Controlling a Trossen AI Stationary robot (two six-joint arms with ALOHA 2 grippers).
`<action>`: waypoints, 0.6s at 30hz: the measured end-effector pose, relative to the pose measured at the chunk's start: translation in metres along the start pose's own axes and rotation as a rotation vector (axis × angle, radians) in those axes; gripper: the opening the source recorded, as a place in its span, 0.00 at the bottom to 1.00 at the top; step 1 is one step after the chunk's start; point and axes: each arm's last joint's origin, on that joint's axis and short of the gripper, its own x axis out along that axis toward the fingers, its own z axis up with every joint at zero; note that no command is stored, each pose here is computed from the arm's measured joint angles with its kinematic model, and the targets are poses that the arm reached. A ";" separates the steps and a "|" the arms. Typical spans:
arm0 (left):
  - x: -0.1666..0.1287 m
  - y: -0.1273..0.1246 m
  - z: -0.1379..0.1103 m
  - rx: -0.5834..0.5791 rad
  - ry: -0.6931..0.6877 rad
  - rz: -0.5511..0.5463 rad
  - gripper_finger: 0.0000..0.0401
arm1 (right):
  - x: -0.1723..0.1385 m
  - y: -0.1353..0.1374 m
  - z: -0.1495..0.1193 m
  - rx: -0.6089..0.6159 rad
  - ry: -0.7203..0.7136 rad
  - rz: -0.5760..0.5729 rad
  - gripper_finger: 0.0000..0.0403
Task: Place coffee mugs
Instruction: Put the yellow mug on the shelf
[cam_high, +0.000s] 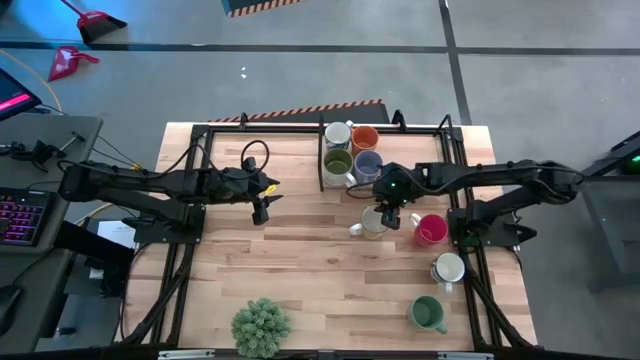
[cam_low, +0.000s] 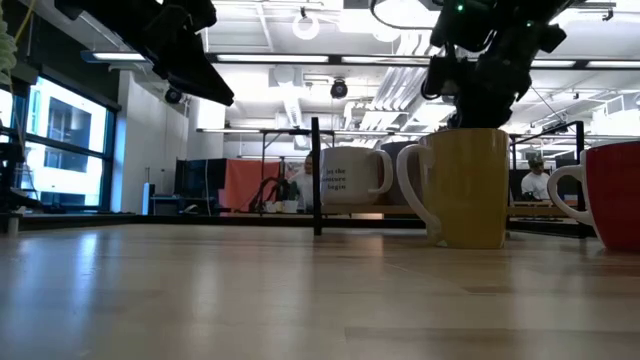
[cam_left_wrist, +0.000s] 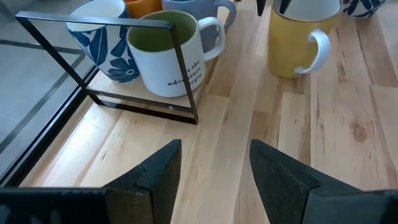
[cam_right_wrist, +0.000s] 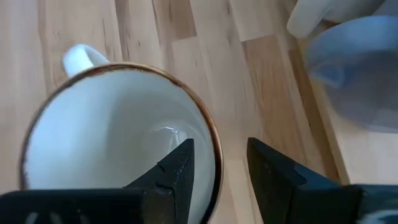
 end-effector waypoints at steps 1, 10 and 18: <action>0.000 0.000 0.000 0.000 0.000 0.000 0.45 | 0.002 0.000 0.000 0.001 0.008 0.000 0.31; 0.000 0.000 0.000 0.001 0.003 0.000 0.45 | 0.020 0.000 0.004 0.011 0.020 0.038 0.31; 0.000 0.000 0.000 0.001 0.004 0.000 0.45 | 0.030 0.001 0.003 0.083 0.057 0.127 0.23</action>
